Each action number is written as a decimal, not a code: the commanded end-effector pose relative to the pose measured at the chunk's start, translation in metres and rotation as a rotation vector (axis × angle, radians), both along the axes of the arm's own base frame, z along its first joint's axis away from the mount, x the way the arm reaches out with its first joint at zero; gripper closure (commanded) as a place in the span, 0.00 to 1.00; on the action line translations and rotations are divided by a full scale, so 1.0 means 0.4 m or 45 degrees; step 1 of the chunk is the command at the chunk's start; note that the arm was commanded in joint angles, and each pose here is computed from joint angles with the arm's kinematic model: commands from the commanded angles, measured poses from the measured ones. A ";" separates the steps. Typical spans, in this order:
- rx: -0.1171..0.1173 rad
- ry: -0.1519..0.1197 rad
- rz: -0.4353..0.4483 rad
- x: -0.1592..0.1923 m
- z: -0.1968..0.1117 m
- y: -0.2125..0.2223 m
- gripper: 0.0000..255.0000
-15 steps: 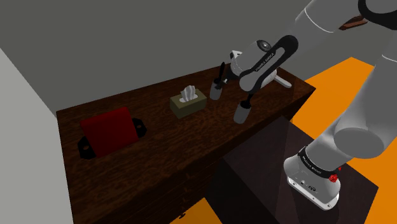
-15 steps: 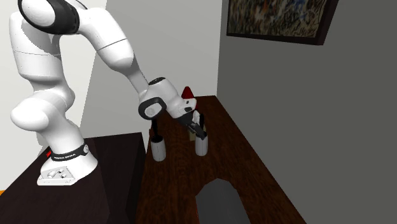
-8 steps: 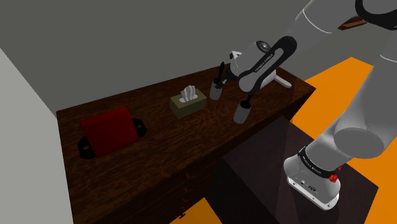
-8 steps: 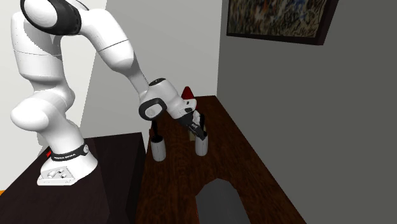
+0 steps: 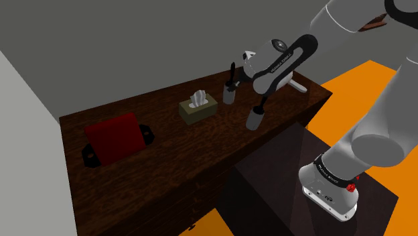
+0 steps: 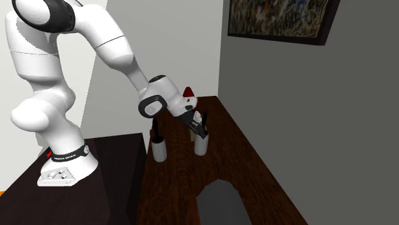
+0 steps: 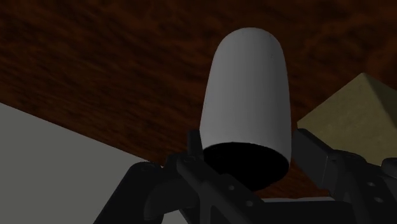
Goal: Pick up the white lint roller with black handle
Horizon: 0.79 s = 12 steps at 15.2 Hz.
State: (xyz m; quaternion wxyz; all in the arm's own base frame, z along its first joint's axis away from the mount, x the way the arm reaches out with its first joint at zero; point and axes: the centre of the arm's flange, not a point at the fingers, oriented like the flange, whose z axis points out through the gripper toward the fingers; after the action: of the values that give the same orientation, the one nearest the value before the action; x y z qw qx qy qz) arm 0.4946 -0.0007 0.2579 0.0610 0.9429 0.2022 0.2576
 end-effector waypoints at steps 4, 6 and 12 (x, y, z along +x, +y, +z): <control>0.000 0.000 0.000 0.003 0.066 -0.001 1.00; 0.000 0.000 0.000 0.003 0.092 -0.001 1.00; 0.000 0.000 0.000 0.003 0.160 -0.001 1.00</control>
State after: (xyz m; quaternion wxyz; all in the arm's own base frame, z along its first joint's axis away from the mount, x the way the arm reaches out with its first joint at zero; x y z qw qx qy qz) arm 0.4960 -0.0015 0.3186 0.0611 0.9429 0.2022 0.2576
